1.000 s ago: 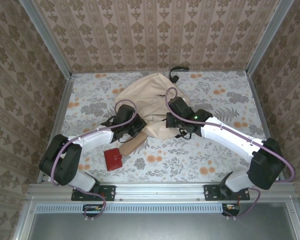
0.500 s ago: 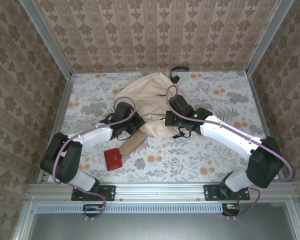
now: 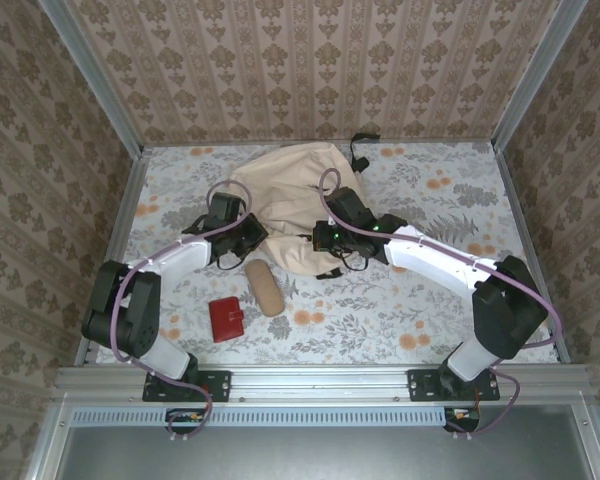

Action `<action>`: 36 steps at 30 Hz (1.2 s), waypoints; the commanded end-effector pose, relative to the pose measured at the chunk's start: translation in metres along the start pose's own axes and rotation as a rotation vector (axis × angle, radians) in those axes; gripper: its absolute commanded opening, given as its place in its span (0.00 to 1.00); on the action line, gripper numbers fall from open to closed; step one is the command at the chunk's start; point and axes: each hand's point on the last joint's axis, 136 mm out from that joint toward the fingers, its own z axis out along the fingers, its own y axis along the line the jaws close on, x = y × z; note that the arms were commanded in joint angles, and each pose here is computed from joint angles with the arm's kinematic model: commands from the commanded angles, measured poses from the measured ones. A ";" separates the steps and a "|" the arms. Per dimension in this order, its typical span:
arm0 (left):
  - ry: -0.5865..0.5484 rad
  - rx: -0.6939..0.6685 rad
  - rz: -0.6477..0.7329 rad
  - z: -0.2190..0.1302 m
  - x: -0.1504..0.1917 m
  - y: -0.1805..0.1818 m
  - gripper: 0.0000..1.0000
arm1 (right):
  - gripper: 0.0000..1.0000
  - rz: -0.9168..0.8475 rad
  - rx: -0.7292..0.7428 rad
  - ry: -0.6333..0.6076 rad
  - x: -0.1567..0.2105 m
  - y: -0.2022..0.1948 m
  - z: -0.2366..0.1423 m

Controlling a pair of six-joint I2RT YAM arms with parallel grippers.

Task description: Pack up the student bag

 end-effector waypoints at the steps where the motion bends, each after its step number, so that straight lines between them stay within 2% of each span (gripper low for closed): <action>1: -0.129 -0.184 -0.020 0.000 -0.039 0.050 0.00 | 0.00 0.060 0.201 -0.044 0.000 -0.046 -0.023; 5: -0.133 -0.184 -0.031 0.001 -0.043 0.054 0.00 | 0.00 0.089 0.206 -0.044 0.004 -0.050 -0.024; 11: -0.109 -0.106 0.008 -0.007 -0.042 0.030 0.00 | 0.00 0.073 -0.081 -0.001 0.000 0.009 -0.010; 13: -0.103 -0.091 0.017 -0.014 -0.040 0.025 0.11 | 0.01 0.053 -0.101 0.011 0.000 0.018 -0.010; 15: -0.098 -0.092 0.030 -0.023 -0.037 0.023 0.25 | 0.10 0.032 -0.122 0.029 0.002 0.024 -0.010; 17: -0.096 -0.105 0.042 -0.035 -0.032 0.025 0.38 | 0.28 0.003 -0.147 0.063 0.008 0.031 -0.009; 20: -0.083 -0.117 0.055 -0.052 -0.023 0.026 0.48 | 0.46 -0.022 -0.162 0.119 0.018 0.036 -0.004; 22: -0.062 -0.099 0.043 -0.062 -0.013 0.025 0.51 | 0.49 -0.013 -0.151 0.144 0.024 0.033 0.002; 26: -0.017 0.023 -0.024 -0.073 0.009 0.009 0.55 | 0.49 0.040 -0.145 0.177 0.033 0.032 0.013; 32: 0.071 0.215 -0.075 -0.059 0.031 -0.027 0.54 | 0.51 0.116 -0.200 0.162 0.030 0.041 0.019; 36: 0.096 0.209 -0.110 -0.043 0.036 -0.026 0.49 | 0.51 0.123 -0.207 0.163 0.029 0.043 0.018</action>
